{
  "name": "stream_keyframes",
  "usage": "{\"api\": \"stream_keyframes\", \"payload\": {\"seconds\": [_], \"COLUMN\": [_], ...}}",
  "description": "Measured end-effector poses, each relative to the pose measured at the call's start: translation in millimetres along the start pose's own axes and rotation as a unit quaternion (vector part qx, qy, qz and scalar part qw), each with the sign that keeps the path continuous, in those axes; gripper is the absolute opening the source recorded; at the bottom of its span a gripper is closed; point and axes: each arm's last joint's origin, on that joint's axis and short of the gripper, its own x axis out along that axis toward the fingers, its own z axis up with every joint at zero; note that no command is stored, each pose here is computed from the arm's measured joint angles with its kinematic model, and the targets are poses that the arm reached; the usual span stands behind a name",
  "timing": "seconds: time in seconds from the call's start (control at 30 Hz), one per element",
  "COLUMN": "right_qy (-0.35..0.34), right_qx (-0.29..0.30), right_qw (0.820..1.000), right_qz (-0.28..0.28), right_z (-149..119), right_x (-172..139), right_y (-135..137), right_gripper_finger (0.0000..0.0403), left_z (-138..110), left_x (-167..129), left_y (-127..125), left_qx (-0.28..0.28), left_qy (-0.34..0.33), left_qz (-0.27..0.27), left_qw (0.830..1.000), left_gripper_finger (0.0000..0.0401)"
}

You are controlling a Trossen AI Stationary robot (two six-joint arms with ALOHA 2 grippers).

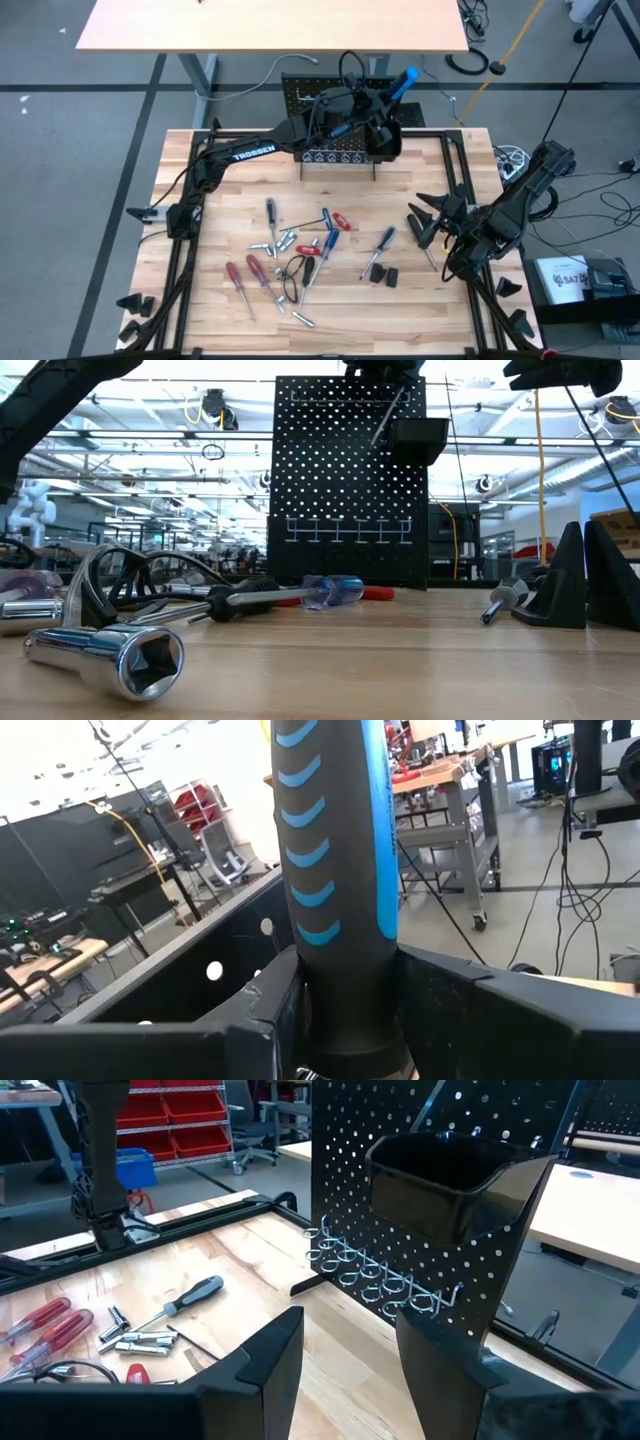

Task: Hang tools onto peg board
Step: Hang the blue flat screwdriver onto the peg board

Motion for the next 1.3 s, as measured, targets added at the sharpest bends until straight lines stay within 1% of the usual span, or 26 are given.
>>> {"api": "stream_keyframes", "payload": {"seconds": [0.13,0.23,0.47,0.73,0.97,1.1,1.2,1.3], "right_qy": [0.000,0.000,0.013,0.013,0.013,0.013,0.014,0.021], "right_qx": [0.000,0.000,-0.006,-0.006,-0.011,-0.012,-0.012,-0.013], "right_qw": [1.000,1.000,1.000,1.000,1.000,1.000,1.000,1.000], "right_qz": [0.000,0.000,0.004,0.004,0.004,0.004,0.004,0.007], "right_z": [0.0,-0.1,-0.8,-0.8,-0.8,-0.8,-0.8,-1.2], "right_x": [0.0,0.0,0.0,0.0,0.0,0.0,0.0,-0.1], "right_y": [0.0,0.1,0.2,0.2,0.2,0.2,0.2,0.4], "right_gripper_finger": [0.0155,0.0155,0.0155,0.0155,0.0155,0.0155,0.0155,0.0155], "left_z": [-1.0,-2.1,-2.6,-2.0,1.1,2.7,2.8,1.7], "left_x": [0.0,0.8,-0.4,-1.5,-4.7,-6.3,-6.9,-7.6], "left_y": [-0.3,-0.8,-1.2,-4.3,-12.3,-15.7,-16.5,-16.2], "left_qx": [0.002,0.002,0.002,0.005,0.034,0.035,0.036,0.039], "left_qy": [0.005,0.007,0.027,0.030,0.031,0.030,0.035,0.047], "left_qz": [-0.001,0.002,0.053,0.056,0.057,0.054,0.064,0.077], "left_qw": [1.000,1.000,0.998,0.998,0.997,0.997,0.997,0.995], "left_gripper_finger": [0.0160,0.0170,0.0174,0.0175,0.0176,0.0177,0.0189,0.0212]}}
